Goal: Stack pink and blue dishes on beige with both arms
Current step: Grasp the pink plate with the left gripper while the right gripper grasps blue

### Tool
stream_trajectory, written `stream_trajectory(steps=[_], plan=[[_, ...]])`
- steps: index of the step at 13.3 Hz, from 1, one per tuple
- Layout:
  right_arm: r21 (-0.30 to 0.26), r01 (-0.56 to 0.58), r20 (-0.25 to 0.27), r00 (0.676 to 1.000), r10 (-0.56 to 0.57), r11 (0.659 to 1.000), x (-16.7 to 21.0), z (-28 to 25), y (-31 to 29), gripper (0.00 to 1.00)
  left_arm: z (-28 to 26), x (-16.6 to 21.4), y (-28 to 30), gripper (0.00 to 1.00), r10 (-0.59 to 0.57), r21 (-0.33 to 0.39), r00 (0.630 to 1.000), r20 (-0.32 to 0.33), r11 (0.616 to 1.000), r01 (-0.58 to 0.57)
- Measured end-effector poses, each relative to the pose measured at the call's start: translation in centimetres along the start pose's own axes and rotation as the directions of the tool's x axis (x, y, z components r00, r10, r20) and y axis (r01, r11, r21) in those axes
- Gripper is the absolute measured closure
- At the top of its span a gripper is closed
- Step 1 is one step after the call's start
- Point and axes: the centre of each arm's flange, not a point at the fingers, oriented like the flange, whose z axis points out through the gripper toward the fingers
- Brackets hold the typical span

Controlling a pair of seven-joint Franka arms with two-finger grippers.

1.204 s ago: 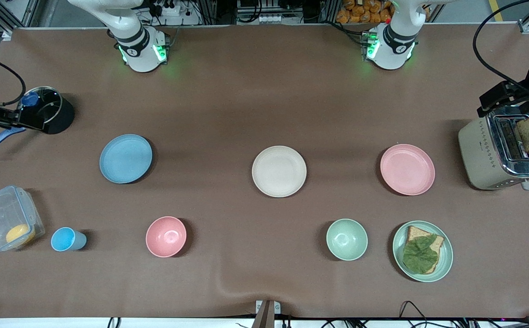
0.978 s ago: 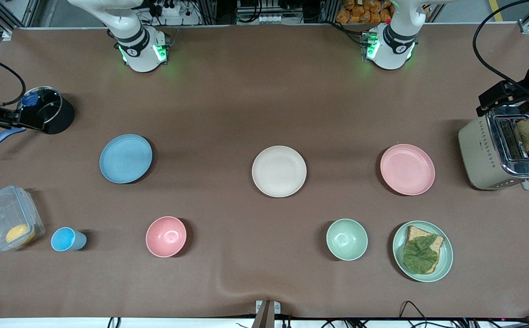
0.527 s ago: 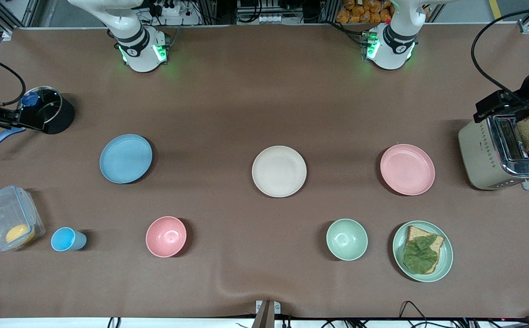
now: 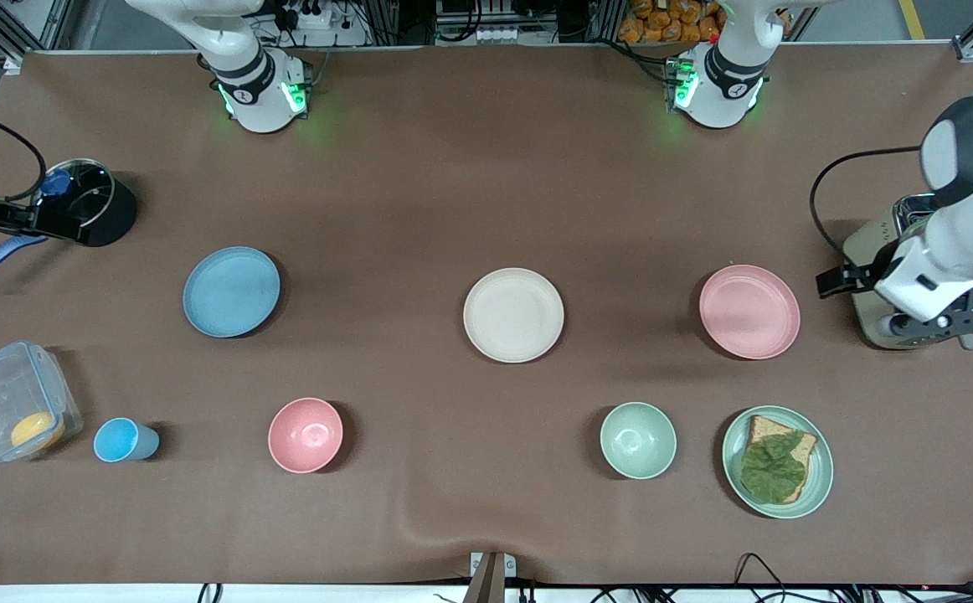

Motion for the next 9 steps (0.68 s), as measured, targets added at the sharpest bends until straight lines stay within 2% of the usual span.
stream_trajectory(steps=[1, 3, 5, 9], plan=[[0.002, -0.015, 0.023, 1.0, 0.015, 1.0, 1.0, 1.7, 0.9, 0.0, 2.1, 0.4, -0.2, 0.0, -0.008, 0.001, 1.0, 0.023, 1.0, 0.008], [0.009, -0.034, 0.037, 0.999, 0.033, 0.999, 2.9, 5.4, 2.1, 0.0, 5.5, 1.7, -1.7, 0.0, -0.036, -0.002, 0.999, 0.019, 0.999, 0.036], [0.032, -0.009, 0.025, 1.0, 0.008, 0.999, 4.1, 9.4, 3.8, 0.0, 8.5, 2.5, -3.8, 0.0, -0.071, -0.009, 0.997, 0.036, 0.997, 0.071], [0.12, 0.033, -0.007, 0.999, -0.033, 0.992, 4.4, 19.0, 7.3, 0.0, 14.2, 3.0, -5.3, 0.0, -0.123, -0.059, 0.986, 0.112, 0.99, 0.131]])
